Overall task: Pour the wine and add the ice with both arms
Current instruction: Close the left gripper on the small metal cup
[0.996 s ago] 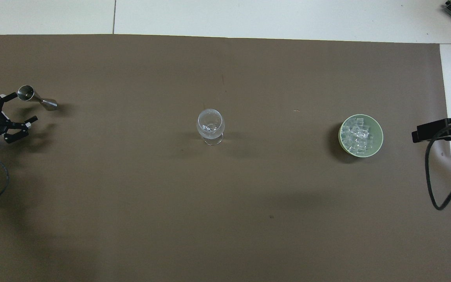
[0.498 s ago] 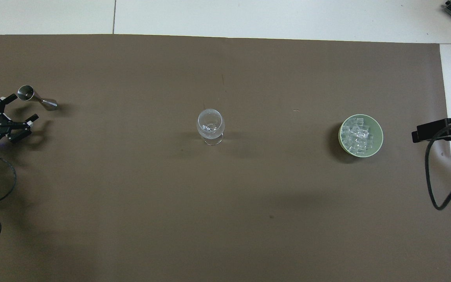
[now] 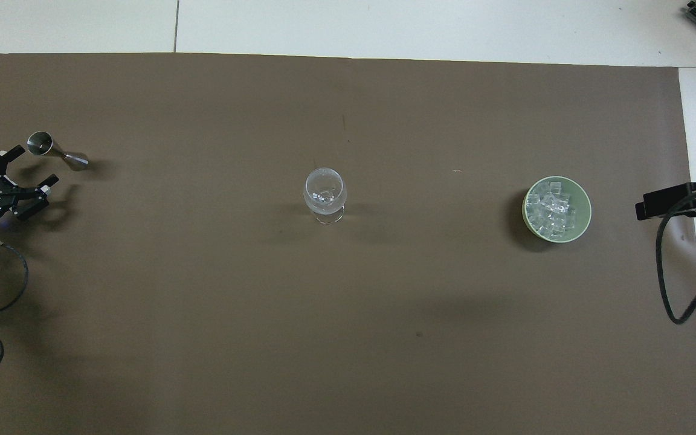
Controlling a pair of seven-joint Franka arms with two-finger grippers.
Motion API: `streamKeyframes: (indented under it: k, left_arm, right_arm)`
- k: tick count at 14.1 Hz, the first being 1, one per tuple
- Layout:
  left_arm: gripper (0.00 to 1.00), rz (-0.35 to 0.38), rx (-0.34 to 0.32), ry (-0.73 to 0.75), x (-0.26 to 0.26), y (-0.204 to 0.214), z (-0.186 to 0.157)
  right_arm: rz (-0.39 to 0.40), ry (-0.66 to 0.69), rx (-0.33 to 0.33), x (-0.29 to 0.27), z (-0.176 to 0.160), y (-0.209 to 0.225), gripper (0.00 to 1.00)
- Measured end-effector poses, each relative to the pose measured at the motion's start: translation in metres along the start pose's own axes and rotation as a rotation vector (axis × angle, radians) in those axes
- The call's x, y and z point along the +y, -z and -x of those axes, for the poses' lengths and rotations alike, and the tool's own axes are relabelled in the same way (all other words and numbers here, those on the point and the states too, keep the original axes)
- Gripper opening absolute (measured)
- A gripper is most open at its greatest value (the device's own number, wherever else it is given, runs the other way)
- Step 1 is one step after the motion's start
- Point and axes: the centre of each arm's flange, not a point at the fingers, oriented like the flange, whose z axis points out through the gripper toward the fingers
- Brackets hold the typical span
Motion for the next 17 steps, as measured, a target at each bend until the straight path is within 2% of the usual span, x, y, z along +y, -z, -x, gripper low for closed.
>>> streamKeyframes:
  k: [4,9,17]
  left_arm:
    - [1.0,-0.009,-0.012,-0.003,-0.0034,-0.0048,0.0011]
    - [1.0,-0.021,-0.026,-0.098,-0.0067,-0.0086,0.0021]
    - [1.0,-0.02,-0.028,-0.116,-0.0058,-0.0087,0.0038]
  right_arm:
    - [0.0,0.0,0.0,0.0,0.0,0.0,1.0]
    - [0.0,0.0,0.0,0.0,0.0,0.0,1.0]
    - [0.0,0.0,0.0,0.0,0.0,0.0,1.0]
